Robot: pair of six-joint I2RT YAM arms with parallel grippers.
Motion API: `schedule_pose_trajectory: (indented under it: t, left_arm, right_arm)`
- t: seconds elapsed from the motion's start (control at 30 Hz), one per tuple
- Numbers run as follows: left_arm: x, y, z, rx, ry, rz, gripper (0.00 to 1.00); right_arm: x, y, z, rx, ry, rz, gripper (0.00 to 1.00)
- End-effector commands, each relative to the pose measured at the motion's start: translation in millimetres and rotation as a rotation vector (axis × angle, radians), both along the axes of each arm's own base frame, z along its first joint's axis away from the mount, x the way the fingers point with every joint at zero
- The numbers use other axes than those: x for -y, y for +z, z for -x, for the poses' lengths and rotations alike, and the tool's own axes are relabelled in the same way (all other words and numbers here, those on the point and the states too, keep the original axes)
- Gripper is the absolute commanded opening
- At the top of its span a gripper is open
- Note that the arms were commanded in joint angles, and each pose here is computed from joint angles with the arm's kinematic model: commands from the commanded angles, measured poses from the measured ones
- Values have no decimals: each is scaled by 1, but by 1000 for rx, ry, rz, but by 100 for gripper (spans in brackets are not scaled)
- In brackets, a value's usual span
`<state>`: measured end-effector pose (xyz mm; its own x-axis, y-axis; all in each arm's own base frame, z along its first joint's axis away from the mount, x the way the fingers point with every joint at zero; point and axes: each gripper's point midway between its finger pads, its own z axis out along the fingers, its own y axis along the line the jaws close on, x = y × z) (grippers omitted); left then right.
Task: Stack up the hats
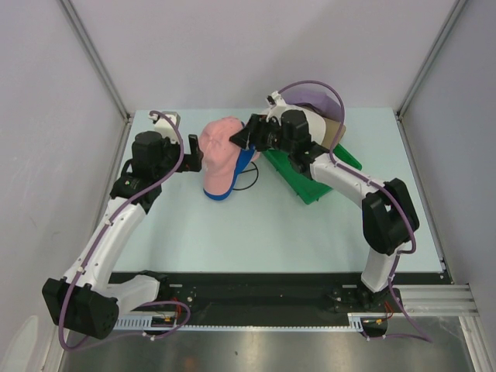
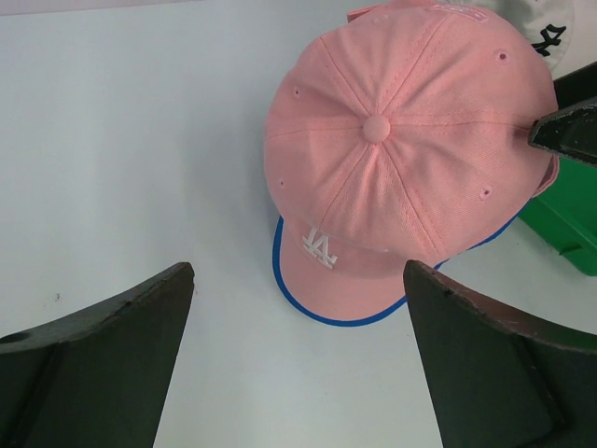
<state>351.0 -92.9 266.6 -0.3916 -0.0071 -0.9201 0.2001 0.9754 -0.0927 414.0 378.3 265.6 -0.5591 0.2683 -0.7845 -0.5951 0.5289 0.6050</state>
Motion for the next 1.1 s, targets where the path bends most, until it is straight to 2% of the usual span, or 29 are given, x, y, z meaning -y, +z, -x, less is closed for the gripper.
schedule_pose_trajectory:
  t: [0.0,0.3,0.8,1.07]
  left_arm:
    - [3,13,-1,46,-19,26,100]
    - [3,14,-1,49,-15,29,100]
    - [7,11,-1,36,-32,42,100]
    - [8,11,-1,35,-35,45,100]
  right_arm:
    - [-3,52,2,112,1,-82,72]
    - [-7,52,3,115,4,-83,68]
    - [4,71,7,201,-87,-18,69]
    - [-5,61,5,172,-53,-29,69]
